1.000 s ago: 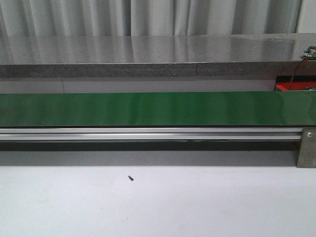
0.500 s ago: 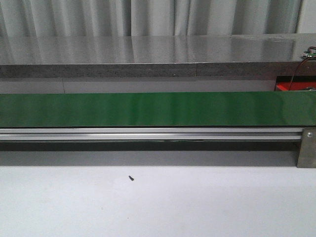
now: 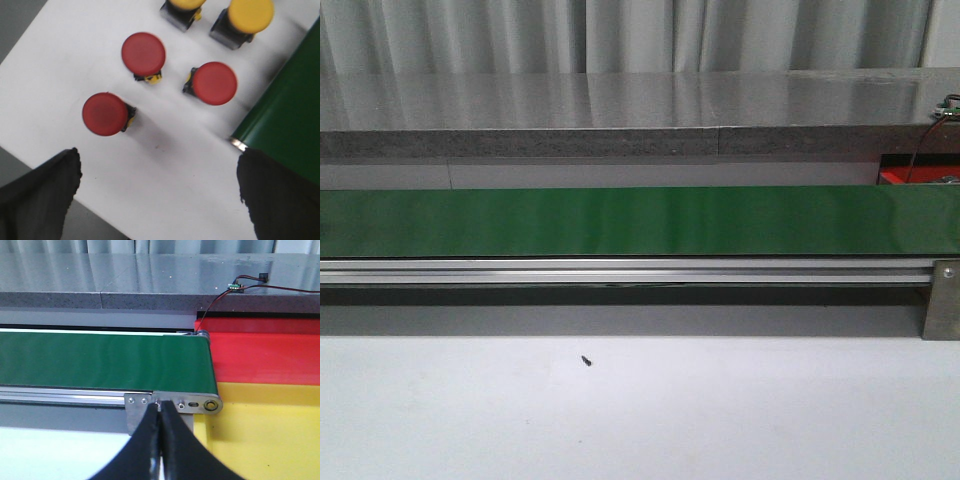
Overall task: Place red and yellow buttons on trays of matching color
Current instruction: 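Carry the red button onto the conveyor start and open the left gripper, then grasp a second red push-button with the left gripper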
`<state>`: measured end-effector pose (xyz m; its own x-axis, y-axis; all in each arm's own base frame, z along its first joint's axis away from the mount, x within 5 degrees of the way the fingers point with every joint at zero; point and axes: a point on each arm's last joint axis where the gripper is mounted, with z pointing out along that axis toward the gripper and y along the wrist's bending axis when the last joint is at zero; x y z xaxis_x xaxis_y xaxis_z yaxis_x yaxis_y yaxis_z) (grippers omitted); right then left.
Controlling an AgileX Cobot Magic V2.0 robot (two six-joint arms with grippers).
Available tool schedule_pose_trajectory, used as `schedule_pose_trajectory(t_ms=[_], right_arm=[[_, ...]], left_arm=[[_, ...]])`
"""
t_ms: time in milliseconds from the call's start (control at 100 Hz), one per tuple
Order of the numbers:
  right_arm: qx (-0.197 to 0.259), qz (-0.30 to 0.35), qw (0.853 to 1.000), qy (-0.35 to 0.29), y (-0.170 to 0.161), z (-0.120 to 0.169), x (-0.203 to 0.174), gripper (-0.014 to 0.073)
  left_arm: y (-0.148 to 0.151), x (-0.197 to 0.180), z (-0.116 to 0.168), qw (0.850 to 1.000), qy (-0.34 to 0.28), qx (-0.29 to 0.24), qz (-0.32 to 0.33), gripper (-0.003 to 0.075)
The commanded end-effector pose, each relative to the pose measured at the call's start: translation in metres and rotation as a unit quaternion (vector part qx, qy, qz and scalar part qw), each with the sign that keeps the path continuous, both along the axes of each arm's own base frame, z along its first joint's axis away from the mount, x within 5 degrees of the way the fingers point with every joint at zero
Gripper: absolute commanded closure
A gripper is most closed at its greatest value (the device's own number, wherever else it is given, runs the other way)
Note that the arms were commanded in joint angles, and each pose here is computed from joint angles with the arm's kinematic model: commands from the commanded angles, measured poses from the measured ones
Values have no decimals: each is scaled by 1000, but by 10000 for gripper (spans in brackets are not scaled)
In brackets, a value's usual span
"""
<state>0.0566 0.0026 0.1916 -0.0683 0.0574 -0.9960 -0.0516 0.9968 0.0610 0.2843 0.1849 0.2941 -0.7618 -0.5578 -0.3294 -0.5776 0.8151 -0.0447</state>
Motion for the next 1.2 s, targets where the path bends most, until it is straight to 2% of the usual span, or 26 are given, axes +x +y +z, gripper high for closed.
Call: schedule_pose_trajectory(t_ms=[0, 240, 520, 780, 970, 1040, 1190], right_arm=[[-4, 5, 998, -57, 1, 14, -2, 662], [-4, 5, 998, -56, 1, 14, -2, 662], [-4, 5, 998, -56, 1, 14, -2, 662], [-4, 5, 998, -56, 1, 14, -2, 662], [-4, 5, 998, -56, 1, 14, -2, 662], [-4, 5, 998, -56, 1, 14, -2, 662], [-4, 5, 998, -56, 1, 14, -2, 662]], left_arm=[[6, -11, 15, 999, -33, 28, 10, 102], [29, -24, -9, 998, -38, 25, 42, 102], [42, -4, -47, 998, -47, -20, 47, 102], [51, 6, -72, 998, -41, -23, 52, 102], [57, 11, -78, 997, -54, -7, 53, 106], [58, 12, -80, 997, -56, -5, 54, 148], [59, 13, -84, 997, -55, -7, 56, 355]])
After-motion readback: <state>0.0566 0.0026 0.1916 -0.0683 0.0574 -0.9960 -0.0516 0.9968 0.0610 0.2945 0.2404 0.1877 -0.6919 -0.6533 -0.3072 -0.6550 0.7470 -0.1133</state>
